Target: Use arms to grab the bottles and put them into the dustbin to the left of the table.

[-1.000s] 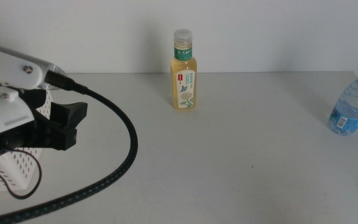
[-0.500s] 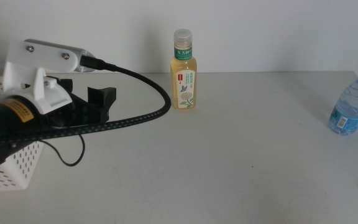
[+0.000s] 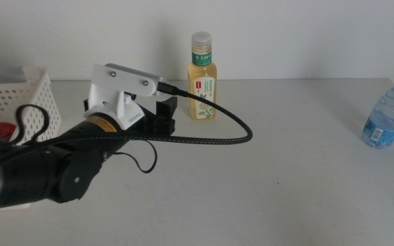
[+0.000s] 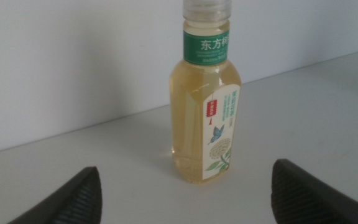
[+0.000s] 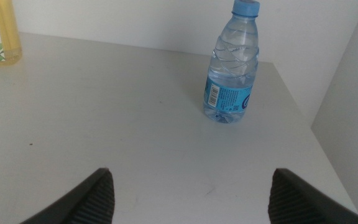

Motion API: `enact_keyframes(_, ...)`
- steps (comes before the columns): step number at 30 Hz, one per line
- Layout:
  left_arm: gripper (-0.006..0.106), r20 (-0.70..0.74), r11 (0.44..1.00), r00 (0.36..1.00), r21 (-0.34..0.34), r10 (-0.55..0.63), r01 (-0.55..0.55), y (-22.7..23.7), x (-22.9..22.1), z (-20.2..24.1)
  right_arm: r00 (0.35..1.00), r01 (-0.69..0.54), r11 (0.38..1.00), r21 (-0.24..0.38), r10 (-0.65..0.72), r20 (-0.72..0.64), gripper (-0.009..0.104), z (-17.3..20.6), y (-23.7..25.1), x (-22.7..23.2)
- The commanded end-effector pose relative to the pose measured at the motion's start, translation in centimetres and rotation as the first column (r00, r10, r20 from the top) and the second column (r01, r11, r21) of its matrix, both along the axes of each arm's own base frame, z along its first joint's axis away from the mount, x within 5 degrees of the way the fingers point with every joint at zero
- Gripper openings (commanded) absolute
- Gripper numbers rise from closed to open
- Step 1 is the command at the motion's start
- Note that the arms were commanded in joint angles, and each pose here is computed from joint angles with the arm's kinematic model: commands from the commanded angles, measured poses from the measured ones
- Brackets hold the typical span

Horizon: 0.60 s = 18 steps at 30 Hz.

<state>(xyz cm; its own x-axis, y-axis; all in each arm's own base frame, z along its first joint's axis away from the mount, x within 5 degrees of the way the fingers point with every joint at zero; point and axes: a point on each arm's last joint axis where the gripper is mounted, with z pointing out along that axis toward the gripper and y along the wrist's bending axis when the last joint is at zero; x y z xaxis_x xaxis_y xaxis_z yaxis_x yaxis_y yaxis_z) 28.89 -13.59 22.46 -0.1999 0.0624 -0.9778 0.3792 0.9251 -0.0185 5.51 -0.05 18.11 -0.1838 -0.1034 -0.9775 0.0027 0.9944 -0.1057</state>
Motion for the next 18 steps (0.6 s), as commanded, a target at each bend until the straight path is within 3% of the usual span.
enact_keyframes(1, 0.094, 0.124, 0.994, 0.992, -0.105, 0.02, -0.007, -1.4, 1.2, 2.2, 0.994, 0.012, 1.0, -0.027, -0.009, 0.105, 0.063, 1.1, -0.1, -0.1)
enact_keyframes(18, 0.094, 0.157, 0.996, 0.987, -0.082, -0.011, 0.024, -7.4, 8.5, -0.7, 0.994, 0.012, 1.0, -0.027, -0.009, 0.105, 0.063, 1.1, -0.1, -0.1)
